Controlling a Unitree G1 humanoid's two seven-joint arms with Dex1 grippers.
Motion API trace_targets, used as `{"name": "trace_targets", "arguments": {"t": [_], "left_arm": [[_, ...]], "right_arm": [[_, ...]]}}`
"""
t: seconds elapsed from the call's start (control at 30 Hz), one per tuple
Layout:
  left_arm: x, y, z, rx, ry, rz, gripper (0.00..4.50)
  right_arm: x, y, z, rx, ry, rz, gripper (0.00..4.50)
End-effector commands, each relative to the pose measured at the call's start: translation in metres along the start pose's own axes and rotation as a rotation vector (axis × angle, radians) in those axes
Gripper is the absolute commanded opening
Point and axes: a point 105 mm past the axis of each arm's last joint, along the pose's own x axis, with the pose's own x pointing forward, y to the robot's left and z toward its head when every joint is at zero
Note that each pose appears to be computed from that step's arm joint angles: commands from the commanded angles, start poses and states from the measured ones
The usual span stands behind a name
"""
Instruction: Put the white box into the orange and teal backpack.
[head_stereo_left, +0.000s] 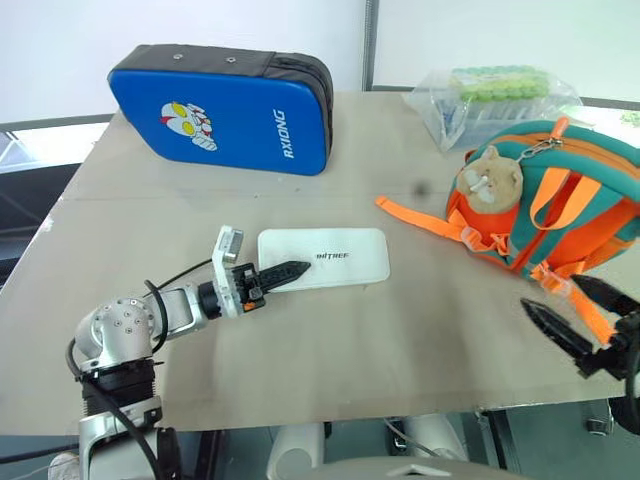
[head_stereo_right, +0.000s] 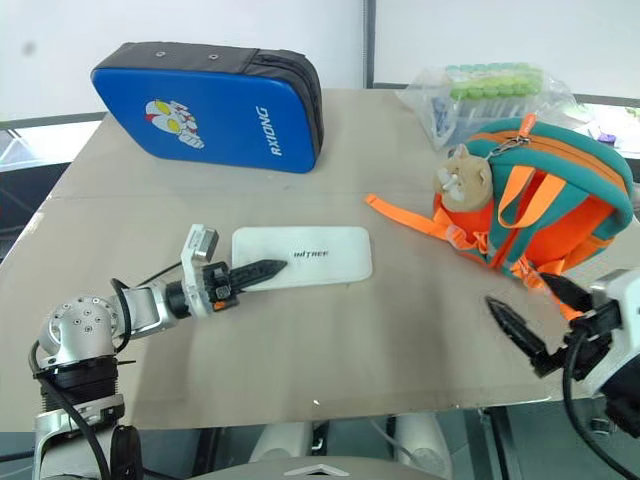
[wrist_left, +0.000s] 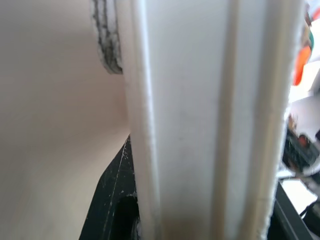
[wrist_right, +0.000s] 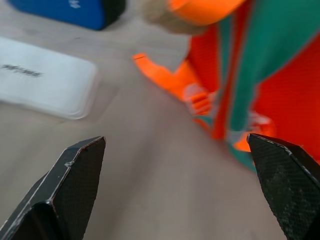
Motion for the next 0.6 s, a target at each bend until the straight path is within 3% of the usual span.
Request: {"name": "trace_targets", "arguments": {"t": [0.03,0.3,0.4,0.6], "left_arm": [[0.004,-0.018,0.011,0.144,0.002,-0.059,1.14],[0.007,-0.057,0.028,0.293,-0.05,-0.153,1.14],[0.009,-0.072,0.03,0.342,-0.073,-0.179,1.14],[0.016,-0.083,0.041,0.34,-0.205,-0.164,1.14]], "right_arm": [[0.018,-0.018,0.006,0.063,-0.044,-0.078,4.5],[0.088,-0.023,0.021,0.088,-0.13,-0.017,4.5],[0.099,-0.021,0.022,0.112,-0.156,0.016,3.65],[0.118,-0.018,0.043,-0.019,-0.235,0.1,0.69]]}}
